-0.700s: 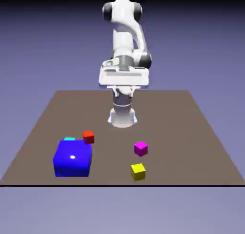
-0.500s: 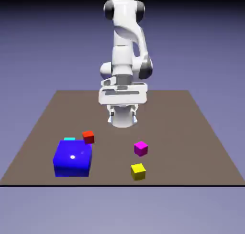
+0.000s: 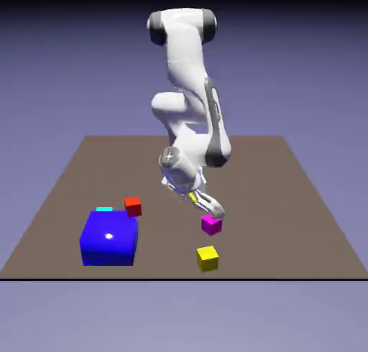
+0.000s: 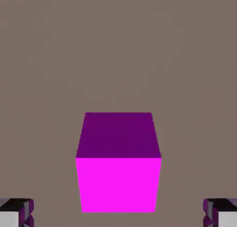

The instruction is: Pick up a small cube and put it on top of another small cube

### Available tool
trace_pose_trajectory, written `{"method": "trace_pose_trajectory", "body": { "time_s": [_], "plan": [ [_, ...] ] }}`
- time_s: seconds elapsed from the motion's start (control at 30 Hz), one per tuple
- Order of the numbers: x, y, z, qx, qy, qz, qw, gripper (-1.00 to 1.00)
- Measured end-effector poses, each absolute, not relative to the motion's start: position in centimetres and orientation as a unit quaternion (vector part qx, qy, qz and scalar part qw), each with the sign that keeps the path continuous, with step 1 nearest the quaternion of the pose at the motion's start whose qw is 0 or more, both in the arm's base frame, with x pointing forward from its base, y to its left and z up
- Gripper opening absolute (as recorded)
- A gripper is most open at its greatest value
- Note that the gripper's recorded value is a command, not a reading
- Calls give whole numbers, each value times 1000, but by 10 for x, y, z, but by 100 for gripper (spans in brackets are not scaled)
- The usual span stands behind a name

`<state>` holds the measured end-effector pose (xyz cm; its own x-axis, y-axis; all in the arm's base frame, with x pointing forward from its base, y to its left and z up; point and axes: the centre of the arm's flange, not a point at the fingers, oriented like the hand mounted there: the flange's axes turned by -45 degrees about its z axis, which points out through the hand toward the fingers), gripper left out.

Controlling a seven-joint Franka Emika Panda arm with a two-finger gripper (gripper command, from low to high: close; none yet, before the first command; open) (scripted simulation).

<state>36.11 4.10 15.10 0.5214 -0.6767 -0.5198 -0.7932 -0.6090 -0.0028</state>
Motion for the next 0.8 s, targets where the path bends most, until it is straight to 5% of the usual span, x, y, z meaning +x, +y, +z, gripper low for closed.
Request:
{"method": "trace_pose_trajectory", "body": {
  "time_s": [0.1,0.13,0.4,0.8],
  "plan": [
    [352,52,119,-864,426,241,120,0],
    [349,54,110,-864,426,241,119,-100],
    [367,34,173,-862,430,240,120,-100],
    [502,-7,225,-710,651,198,183,-100]
  ]
}}
